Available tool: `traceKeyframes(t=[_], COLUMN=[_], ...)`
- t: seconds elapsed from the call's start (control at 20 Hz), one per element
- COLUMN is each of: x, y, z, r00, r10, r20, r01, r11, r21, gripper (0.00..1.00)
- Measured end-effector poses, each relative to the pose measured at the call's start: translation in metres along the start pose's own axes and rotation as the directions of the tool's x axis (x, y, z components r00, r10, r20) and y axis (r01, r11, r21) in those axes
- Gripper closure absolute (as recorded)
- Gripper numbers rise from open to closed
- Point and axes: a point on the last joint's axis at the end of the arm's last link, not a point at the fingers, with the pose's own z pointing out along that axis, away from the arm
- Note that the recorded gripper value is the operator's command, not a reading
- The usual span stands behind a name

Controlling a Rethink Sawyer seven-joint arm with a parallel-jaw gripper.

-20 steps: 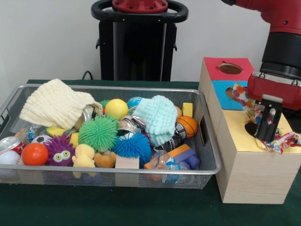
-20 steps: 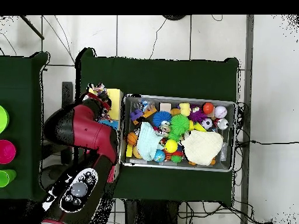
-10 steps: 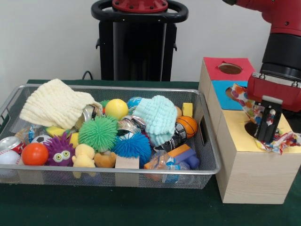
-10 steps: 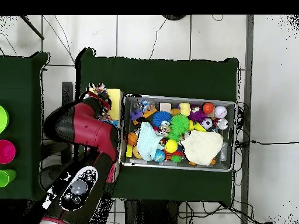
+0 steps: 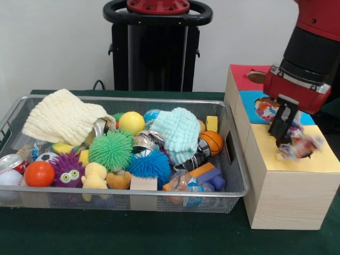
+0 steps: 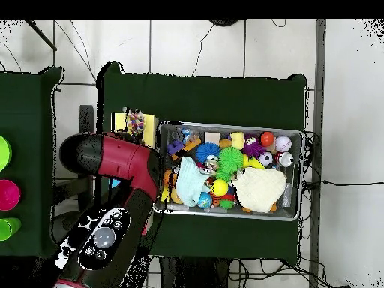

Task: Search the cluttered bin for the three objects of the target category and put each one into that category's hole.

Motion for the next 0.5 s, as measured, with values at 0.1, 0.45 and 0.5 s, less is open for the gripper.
traceKeyframes(t=[0.1,0.45,0.5], x=[0.0,-0.004,-0.005], y=[-0.005,-0.019,-0.02], z=[-0.008,-0.016,-0.016], r00=[0.999,0.997,0.9971], r10=[-0.012,-0.03,-0.031], r20=[-0.043,-0.071,-0.07], r01=[0.013,0.034,0.035], r11=[0.9997,0.9979,0.9978], r21=[0.022,0.055,0.057], gripper=[1.0,1.0,1.0])
